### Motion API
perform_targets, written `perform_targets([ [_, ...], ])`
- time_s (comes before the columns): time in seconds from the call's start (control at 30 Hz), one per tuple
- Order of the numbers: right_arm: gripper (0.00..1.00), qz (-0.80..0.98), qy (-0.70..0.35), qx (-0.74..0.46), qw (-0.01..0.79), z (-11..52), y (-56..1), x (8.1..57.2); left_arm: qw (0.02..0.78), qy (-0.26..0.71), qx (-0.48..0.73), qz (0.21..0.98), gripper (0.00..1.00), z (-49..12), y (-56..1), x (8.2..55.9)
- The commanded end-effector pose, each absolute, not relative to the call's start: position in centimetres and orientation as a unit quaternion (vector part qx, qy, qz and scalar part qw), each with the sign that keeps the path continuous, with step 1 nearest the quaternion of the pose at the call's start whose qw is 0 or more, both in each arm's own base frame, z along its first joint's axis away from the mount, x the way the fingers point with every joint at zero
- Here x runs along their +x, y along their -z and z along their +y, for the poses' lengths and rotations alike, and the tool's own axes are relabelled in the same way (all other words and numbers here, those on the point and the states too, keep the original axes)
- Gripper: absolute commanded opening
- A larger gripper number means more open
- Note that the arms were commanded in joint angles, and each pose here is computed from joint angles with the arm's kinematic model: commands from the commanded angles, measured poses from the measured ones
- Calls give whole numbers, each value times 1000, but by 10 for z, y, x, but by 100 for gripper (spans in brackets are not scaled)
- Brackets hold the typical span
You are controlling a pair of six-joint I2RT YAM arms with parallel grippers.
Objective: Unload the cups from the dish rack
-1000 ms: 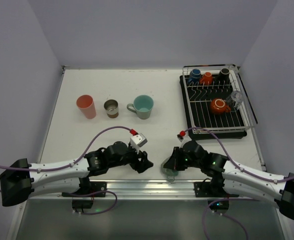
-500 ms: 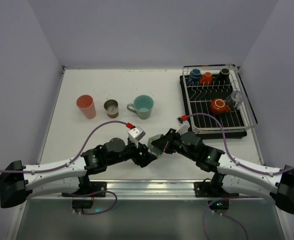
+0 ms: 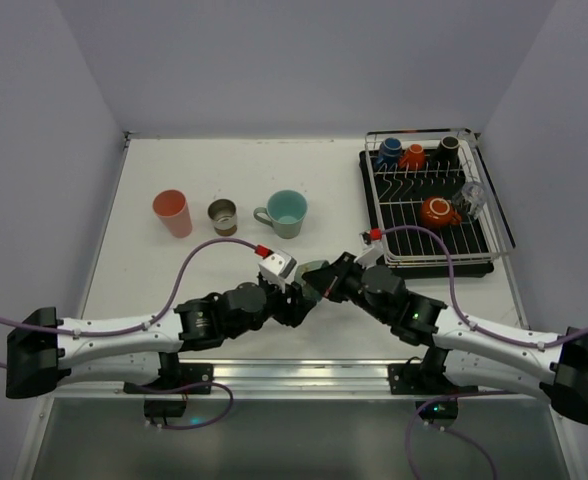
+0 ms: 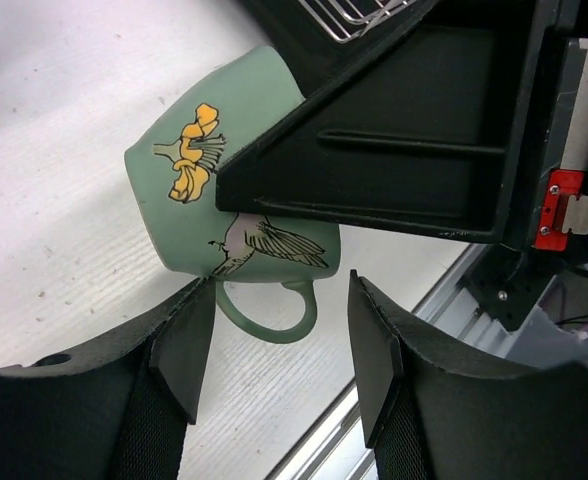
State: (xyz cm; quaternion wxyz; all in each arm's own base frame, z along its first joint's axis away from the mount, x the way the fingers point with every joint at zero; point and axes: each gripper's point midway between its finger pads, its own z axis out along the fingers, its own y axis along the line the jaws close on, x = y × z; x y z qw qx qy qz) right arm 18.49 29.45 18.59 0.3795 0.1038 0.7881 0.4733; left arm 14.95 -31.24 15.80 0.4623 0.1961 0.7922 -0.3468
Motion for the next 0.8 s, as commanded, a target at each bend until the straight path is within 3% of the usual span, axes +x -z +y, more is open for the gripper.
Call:
perform_targets([
  [0.0, 0, 717, -533, 145, 424, 295, -248, 198, 509, 313, 154, 787, 60, -311, -179, 162],
  [0.2, 0, 712, -528, 156, 437, 282, -251, 198, 508, 312, 127, 793, 61, -296, -172, 161],
  [0.5, 0, 741, -497, 142, 428, 294, -246, 201, 514, 299, 201, 778, 70, -325, -180, 143],
  [0.67, 0, 741, -507, 149, 414, 309, -246, 197, 555, 247, 146, 780, 80, -315, -191, 163],
  [0.77, 0, 736, -523, 146, 403, 319, -252, 189, 563, 217, 114, 789, 77, -306, -184, 171],
])
